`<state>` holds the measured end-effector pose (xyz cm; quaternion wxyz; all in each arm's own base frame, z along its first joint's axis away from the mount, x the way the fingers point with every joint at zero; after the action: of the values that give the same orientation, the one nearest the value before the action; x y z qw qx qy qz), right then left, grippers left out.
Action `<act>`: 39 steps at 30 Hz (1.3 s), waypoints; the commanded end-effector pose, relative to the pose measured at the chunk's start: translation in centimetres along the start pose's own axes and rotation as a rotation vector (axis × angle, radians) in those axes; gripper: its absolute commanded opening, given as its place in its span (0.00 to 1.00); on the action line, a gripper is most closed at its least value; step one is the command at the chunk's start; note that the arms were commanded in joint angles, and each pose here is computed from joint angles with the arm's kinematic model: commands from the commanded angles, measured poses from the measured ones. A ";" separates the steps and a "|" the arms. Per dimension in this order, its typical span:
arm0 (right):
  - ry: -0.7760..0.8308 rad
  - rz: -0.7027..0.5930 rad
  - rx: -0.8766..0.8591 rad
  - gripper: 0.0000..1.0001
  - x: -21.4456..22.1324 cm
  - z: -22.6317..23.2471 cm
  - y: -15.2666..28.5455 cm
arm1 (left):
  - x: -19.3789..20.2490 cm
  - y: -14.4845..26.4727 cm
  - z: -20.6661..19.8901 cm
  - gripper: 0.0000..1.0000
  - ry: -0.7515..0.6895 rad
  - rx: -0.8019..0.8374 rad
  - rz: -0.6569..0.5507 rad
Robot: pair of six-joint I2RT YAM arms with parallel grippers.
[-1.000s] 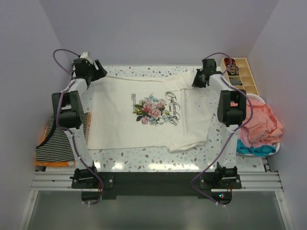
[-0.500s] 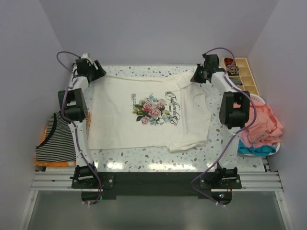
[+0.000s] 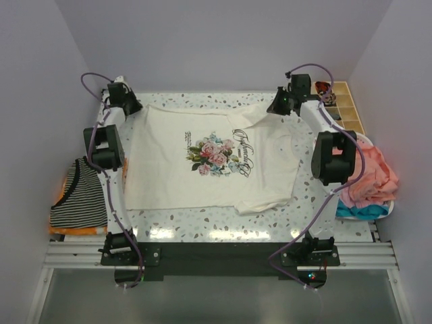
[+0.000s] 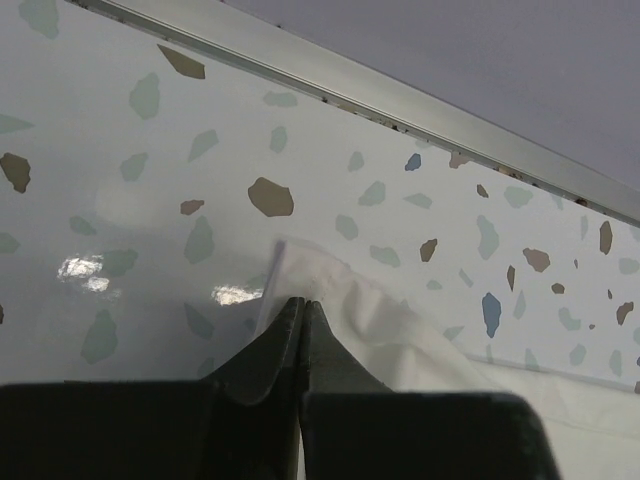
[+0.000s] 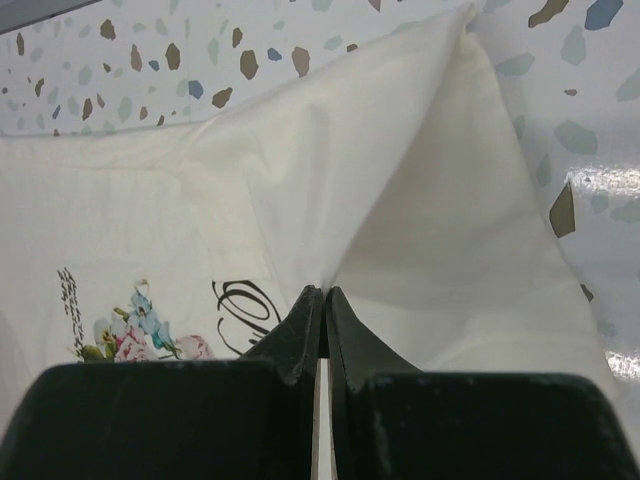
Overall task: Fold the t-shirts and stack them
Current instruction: Grap the side of the flattened tshirt furthest away from the robot with both arms
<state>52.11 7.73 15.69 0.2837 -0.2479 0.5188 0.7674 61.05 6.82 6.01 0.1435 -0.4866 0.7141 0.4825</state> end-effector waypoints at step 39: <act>0.058 -0.071 -0.097 0.00 -2.5 2.9 5.6 | -2.2 0.6 -0.5 0.73 -0.159 0.045 -0.067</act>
<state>49.67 8.08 20.35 0.2856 -0.2810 0.4931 0.7722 61.48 7.12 7.80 0.1965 -0.4770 0.7028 0.4899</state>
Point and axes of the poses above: each gripper's point midway between its finger pads, its own y axis back along the fingers, its own z axis along the line the jaws close on, x = y × z, the point moved 6 cm from there along y, back along the fingers, and after that the axes turned 8 degrees about y, right-handed, at the moved point
